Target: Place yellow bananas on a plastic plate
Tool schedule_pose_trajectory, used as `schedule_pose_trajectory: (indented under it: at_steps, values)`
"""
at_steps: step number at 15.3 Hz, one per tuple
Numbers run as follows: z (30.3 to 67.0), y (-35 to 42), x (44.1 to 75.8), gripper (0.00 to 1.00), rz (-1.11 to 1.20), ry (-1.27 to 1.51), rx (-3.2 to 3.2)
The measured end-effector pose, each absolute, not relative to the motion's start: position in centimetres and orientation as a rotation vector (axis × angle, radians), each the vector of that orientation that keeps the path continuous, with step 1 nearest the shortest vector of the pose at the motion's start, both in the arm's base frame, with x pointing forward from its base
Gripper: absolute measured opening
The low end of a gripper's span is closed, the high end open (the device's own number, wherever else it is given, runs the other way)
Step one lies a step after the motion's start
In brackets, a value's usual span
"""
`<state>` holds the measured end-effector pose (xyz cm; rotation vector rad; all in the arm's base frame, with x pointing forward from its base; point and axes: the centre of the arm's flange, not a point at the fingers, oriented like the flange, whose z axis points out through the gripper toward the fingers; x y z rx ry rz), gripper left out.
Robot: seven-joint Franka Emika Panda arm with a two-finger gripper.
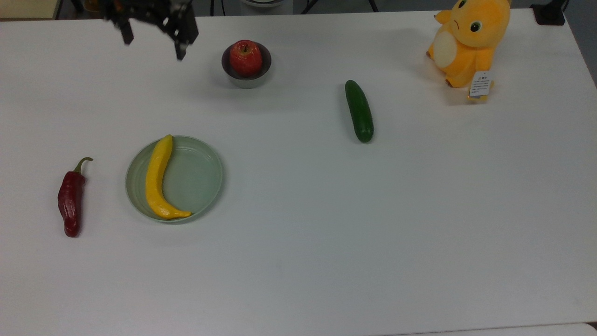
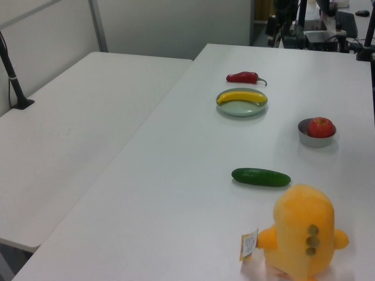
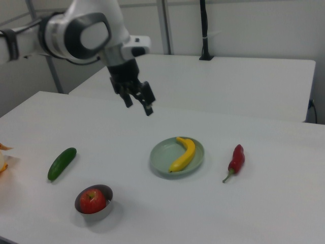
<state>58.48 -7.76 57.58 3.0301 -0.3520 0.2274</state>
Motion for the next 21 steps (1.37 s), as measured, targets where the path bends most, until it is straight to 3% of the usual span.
schedule_pose_trajectory:
  at_steps: [4,9,14,21]
  values:
    - [61.6,-3.3,55.0,1.0,0.158,-0.391,3.063]
    - [63.5,3.0,52.0,1.0,0.018,-0.287,3.138]
    - [63.5,5.7,52.4,1.0,0.053,-0.189,3.206]
    - [61.2,5.6,55.9,1.0,0.218,0.142,3.198]
